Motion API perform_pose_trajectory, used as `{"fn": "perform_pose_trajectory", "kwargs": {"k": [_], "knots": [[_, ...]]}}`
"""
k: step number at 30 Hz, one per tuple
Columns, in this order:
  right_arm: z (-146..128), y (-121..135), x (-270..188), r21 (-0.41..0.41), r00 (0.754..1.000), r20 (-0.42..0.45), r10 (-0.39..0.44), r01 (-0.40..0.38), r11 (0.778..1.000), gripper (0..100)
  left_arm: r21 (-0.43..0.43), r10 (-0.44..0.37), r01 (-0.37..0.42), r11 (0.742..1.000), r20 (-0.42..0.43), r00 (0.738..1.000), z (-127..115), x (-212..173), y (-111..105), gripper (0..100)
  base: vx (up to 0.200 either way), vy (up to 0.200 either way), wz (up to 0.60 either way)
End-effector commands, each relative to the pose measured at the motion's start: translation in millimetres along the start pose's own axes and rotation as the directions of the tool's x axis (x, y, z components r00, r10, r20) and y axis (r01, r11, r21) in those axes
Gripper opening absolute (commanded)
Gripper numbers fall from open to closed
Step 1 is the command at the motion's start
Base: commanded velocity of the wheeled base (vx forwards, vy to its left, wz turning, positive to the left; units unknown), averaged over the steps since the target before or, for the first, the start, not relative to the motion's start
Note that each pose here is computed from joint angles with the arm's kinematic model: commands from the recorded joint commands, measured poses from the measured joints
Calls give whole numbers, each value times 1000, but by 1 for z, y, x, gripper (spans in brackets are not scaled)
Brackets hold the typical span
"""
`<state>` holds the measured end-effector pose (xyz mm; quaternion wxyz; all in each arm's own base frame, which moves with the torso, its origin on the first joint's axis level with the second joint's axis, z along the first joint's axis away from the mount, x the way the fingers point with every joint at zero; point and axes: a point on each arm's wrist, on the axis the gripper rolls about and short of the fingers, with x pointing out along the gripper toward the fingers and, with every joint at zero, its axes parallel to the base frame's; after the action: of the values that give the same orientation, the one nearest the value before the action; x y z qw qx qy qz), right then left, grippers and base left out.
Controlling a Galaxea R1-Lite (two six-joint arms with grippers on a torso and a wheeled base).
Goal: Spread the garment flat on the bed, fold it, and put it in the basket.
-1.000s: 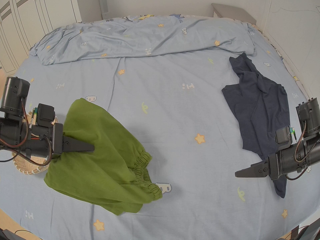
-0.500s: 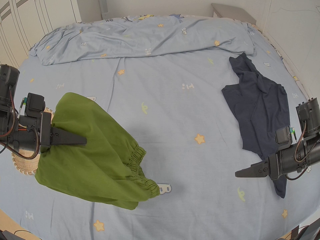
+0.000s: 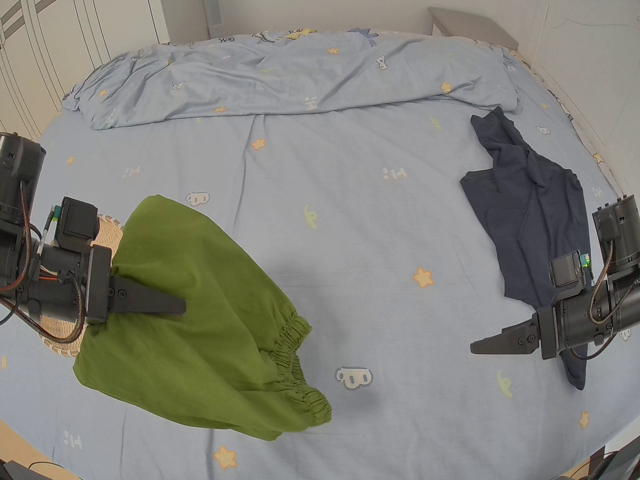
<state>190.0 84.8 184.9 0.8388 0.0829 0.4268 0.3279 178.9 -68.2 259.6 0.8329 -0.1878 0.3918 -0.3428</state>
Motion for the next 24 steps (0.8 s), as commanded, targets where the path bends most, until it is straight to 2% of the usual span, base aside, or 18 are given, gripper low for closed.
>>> {"fn": "perform_pose_trajectory", "kwargs": {"k": [1,15,24], "knots": [[0,0,0,0,1000,1,1,-1,1000,100,19,-1,2,1000,-32,999,-6,7,-5,0,0,200,0],[0,0,0,0,1000,1,1,-1,1000,100,46,-3,5,999,-62,998,-13,12,-9,0,0,200,0],[0,0,0,-1,1000,2,0,0,1000,100,87,-33,34,996,-15,999,-22,-5,-17,0,0,0,0]]}}
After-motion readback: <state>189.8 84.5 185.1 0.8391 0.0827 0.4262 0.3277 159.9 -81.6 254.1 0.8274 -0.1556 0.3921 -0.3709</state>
